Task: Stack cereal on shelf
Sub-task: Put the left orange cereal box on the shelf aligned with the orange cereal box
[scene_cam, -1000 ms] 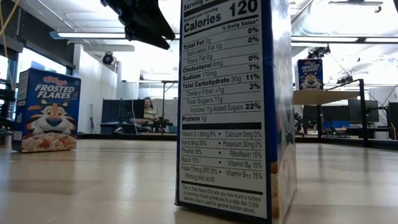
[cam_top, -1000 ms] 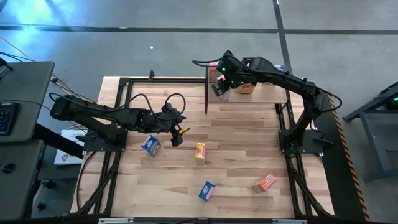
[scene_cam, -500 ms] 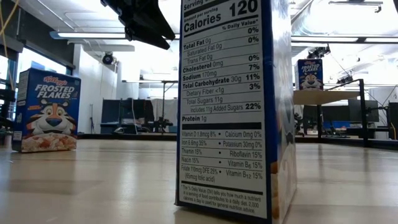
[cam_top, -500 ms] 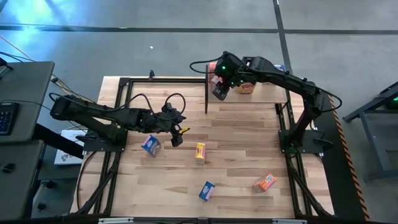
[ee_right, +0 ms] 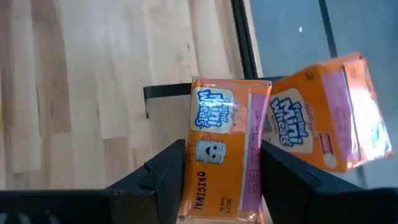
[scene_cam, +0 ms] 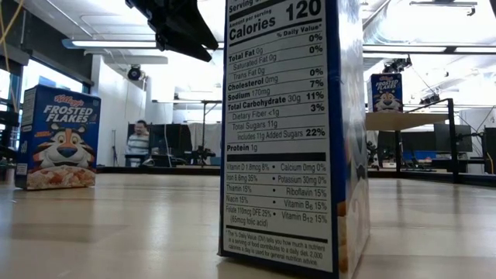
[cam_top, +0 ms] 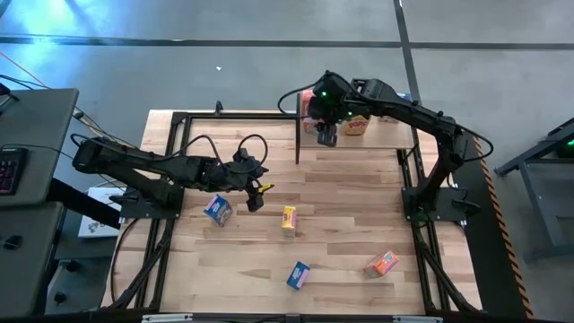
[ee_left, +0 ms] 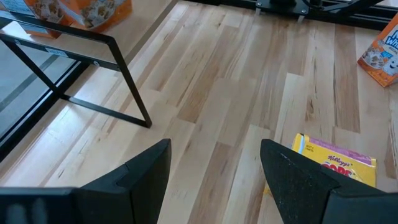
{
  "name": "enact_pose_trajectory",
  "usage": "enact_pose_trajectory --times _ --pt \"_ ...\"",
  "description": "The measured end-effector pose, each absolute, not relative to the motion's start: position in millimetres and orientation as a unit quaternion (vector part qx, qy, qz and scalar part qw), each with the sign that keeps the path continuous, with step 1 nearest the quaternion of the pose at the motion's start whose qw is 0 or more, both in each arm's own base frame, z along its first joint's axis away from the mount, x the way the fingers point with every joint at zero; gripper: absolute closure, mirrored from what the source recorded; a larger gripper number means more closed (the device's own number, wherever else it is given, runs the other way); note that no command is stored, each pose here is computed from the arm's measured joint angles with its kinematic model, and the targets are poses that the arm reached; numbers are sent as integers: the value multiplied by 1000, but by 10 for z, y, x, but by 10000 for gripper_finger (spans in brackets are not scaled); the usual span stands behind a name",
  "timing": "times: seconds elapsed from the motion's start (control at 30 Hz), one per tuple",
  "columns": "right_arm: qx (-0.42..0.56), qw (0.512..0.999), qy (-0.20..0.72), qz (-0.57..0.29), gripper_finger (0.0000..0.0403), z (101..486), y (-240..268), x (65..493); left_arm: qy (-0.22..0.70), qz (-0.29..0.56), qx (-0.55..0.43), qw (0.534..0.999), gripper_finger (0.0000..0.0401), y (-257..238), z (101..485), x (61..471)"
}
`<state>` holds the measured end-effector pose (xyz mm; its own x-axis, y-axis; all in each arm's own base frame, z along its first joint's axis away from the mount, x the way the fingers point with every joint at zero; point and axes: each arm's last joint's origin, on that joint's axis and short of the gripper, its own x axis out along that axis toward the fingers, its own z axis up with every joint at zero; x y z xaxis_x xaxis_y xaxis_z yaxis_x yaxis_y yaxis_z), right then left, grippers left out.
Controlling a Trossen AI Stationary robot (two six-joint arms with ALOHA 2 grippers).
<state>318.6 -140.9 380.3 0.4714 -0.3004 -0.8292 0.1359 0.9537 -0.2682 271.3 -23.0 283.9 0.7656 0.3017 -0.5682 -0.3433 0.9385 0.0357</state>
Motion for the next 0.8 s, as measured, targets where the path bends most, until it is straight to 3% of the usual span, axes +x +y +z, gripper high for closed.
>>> enact_pose_trajectory --times 0.27,0.8 --pt "-117 861 492 -60 226 3802 -1421 3181 296 172 -35 939 162 -231 2839 2713" --pt "-165 859 484 -24 226 3809 -1585 3114 298 162 -39 940 162 -236 2838 2715"
